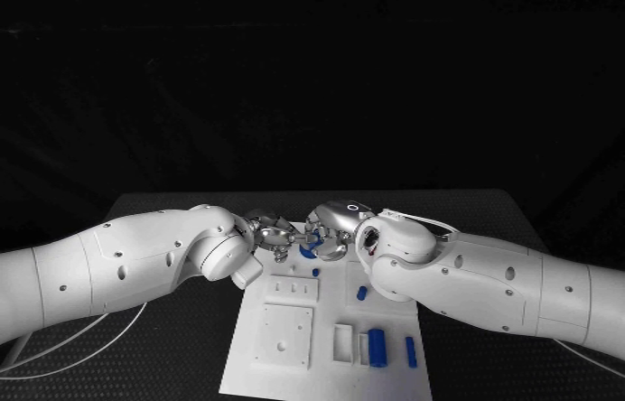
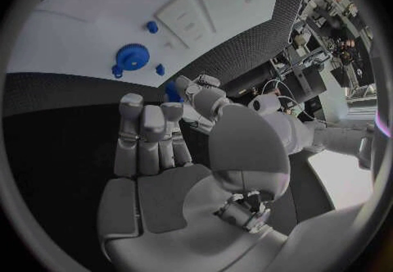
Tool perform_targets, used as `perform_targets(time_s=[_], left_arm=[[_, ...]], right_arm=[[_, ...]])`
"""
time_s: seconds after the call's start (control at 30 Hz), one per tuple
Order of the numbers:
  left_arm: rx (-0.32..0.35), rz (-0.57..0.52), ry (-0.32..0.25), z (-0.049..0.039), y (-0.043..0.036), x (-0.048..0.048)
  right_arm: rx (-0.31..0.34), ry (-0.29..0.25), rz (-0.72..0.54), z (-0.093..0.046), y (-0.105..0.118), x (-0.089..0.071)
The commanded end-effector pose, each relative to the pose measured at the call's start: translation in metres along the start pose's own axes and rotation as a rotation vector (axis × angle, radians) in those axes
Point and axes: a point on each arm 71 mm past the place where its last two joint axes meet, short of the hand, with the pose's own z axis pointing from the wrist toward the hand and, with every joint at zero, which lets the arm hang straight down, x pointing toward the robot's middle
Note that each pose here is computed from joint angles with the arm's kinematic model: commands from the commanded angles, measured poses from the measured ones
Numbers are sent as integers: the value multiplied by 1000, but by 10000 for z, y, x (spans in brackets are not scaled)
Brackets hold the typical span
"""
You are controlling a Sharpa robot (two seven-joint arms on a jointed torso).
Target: Assemble the parts on the task board
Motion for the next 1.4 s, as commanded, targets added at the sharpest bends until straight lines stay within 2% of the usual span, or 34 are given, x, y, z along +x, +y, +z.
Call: perform_targets(time_s=[0.03,0.6,1.03,1.4], left_arm=[[52,5,14,-2,-107,55],[51,-3,13,-15,-86,33],[33,-11,-19,-6,-64,-17],[30,-6,-16,-2,-68,-4]], right_arm=[[-70,31,-6,-8,143,53],[-54,32,-1,-19,87,63],[-50,30,16,-36,82,63],[-44,27,24,-39,75,63]])
